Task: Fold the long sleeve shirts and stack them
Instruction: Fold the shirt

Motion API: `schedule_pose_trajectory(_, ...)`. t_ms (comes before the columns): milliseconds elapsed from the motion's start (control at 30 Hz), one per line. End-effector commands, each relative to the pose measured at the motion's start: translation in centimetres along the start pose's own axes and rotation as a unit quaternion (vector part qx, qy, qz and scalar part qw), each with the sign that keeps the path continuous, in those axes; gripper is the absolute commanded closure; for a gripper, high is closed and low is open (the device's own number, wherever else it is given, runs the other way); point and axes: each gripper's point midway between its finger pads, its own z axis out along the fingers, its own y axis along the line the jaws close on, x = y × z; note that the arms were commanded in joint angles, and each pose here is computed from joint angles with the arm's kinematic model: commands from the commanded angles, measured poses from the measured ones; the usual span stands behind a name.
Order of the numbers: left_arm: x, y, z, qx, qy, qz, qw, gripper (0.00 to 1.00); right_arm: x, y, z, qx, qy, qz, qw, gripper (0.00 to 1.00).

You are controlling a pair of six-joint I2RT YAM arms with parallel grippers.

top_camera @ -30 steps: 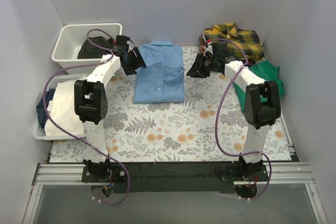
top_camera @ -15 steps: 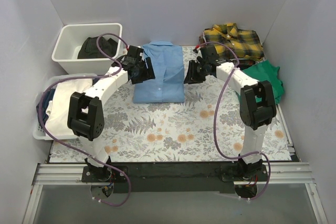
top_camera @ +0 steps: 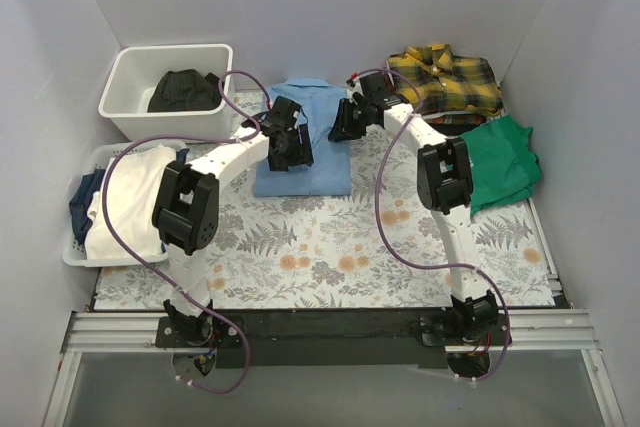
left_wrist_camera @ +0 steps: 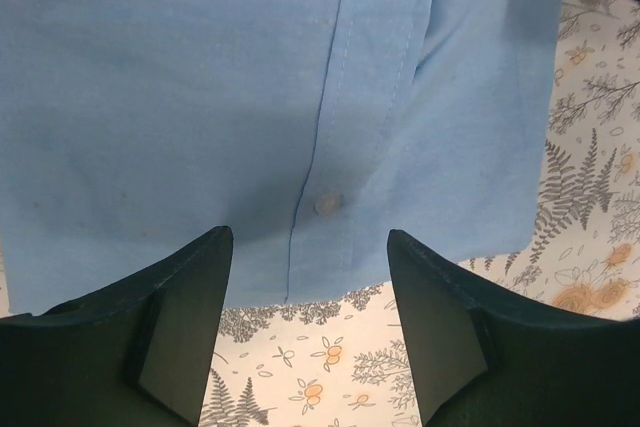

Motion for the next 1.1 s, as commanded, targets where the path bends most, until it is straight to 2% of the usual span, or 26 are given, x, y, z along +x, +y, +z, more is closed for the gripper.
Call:
schedule_pose_trajectory(0,1.2,0.7,-1.9,-0.017,0.005,-0.005,1.000,0.37,-1.4,1.0,0.8,-0.021,-0.015,0.011,1.000,0.63)
schedule_pose_trajectory(100,2.2,1.2,-2.0,-0.030,0.011,-0.006,0.999,0.37,-1.5,0.1,0.9,-0.002,-0.022,0.016,1.000,0.65)
schedule_pose_trajectory(200,4.3,2.3,-0.2,-0.064,0.041,-0.001,0.997,0.37,-2.3,0.2,-0.8,0.011,-0.048,0.004,0.999,0.65)
schedule_pose_trajectory(233,4.6,2.4,0.2,-0.073,0.045,0.003,0.996,0.37,-3.5,1.1,-2.5,0.017,-0.071,-0.011,0.997,0.65)
schedule_pose_trajectory(367,6.1,3.1,2.6,-0.112,0.051,0.030,0.992,0.37,-4.1,2.0,-5.7,0.031,-0.094,-0.037,0.994,0.65)
schedule_pose_trajectory(533,5.4,1.9,2.2,-0.095,0.028,0.019,0.995,0.36,-3.7,2.1,-9.0,0.045,-0.104,-0.037,0.993,0.65)
schedule_pose_trajectory(700,0.9,-1.2,-1.4,-0.058,-0.054,0.016,0.997,0.33,-3.4,2.7,-10.6,0.048,-0.110,-0.039,0.992,0.65)
schedule_pose_trajectory(1067,4.3,-3.6,1.1,-0.032,-0.034,0.050,0.998,0.32,-2.0,1.7,-11.5,0.074,-0.095,-0.038,0.992,0.65)
